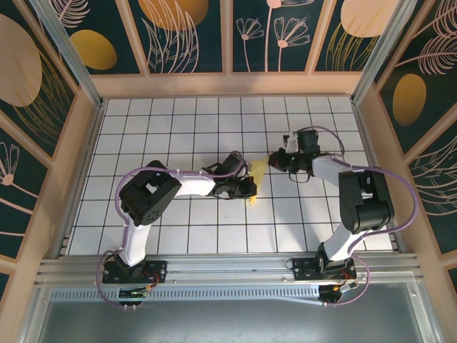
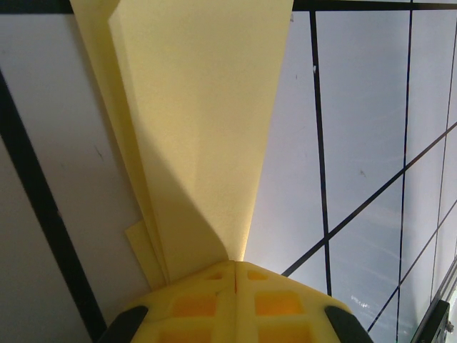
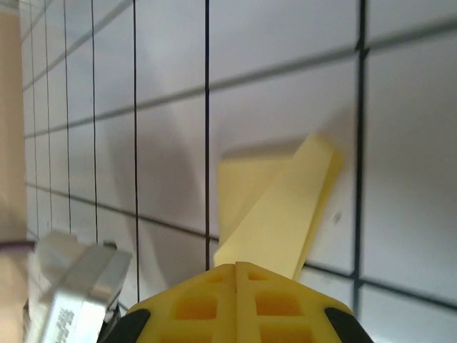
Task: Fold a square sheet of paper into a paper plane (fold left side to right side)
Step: Fold the wing for the fifth time at the center of the table.
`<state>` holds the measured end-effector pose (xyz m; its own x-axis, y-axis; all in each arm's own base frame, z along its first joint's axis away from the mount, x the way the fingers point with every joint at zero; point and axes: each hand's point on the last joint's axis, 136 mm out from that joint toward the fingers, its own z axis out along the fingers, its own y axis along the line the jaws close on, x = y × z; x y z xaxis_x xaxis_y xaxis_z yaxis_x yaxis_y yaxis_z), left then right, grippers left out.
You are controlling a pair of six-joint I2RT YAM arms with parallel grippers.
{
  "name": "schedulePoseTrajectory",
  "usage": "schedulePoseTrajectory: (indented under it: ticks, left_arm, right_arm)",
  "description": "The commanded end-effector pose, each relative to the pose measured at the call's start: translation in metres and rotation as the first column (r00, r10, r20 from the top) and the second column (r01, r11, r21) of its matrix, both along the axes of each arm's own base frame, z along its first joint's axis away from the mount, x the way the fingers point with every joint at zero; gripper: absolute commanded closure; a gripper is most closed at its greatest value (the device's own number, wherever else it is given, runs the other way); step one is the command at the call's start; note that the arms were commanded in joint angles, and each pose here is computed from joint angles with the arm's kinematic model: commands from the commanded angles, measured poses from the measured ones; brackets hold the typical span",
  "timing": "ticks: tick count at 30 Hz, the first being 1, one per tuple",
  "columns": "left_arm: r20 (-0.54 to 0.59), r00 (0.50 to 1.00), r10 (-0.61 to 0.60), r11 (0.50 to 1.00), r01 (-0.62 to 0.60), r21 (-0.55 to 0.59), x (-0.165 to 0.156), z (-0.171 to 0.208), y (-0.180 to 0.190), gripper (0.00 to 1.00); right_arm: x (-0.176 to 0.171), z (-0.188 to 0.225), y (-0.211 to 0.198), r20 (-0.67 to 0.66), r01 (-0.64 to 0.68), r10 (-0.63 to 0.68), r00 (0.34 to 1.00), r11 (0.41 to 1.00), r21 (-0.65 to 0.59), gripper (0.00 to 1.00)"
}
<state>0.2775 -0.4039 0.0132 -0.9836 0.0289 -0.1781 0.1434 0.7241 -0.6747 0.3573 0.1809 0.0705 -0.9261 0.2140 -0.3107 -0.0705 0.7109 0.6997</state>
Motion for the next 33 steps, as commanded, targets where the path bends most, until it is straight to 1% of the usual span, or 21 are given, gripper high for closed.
schedulePoseTrajectory:
  ticks: [1, 9, 19, 25, 29, 33]
  left_arm:
    - [-0.114, 0.993, 0.007, 0.984, 0.013, 0.179, -0.029, -0.048, 0.034, 1.00]
    - [-0.112, 0.994, 0.008, 0.984, 0.012, 0.179, -0.028, -0.047, 0.034, 1.00]
    - [-0.112, 0.994, 0.006, 0.984, 0.014, 0.179, -0.028, -0.047, 0.033, 1.00]
    - [-0.110, 0.994, 0.006, 0.984, 0.014, 0.177, -0.028, -0.046, 0.033, 1.00]
    - [-0.109, 0.994, 0.004, 0.985, 0.015, 0.172, -0.027, -0.045, 0.032, 1.00]
    - [-0.093, 0.996, -0.010, 0.991, 0.023, 0.132, -0.024, -0.033, 0.023, 1.00]
  right_arm:
    - [-0.019, -0.008, 0.017, -0.068, -0.003, 0.006, 0.998, 0.999, 0.051, 1.00]
    - [-0.040, -0.031, 0.025, -0.136, 0.003, 0.004, 0.991, 0.999, 0.049, 1.00]
    - [-0.049, -0.039, 0.033, -0.168, -0.019, 0.026, 0.985, 0.999, 0.045, 1.00]
    - [-0.057, -0.053, 0.034, -0.203, -0.023, 0.029, 0.979, 0.999, 0.029, 1.00]
    - [-0.061, -0.062, 0.034, -0.220, -0.031, 0.031, 0.975, 1.000, 0.002, 1.00]
    - [-0.067, -0.075, 0.029, -0.244, -0.039, 0.028, 0.969, 0.998, -0.040, 1.00]
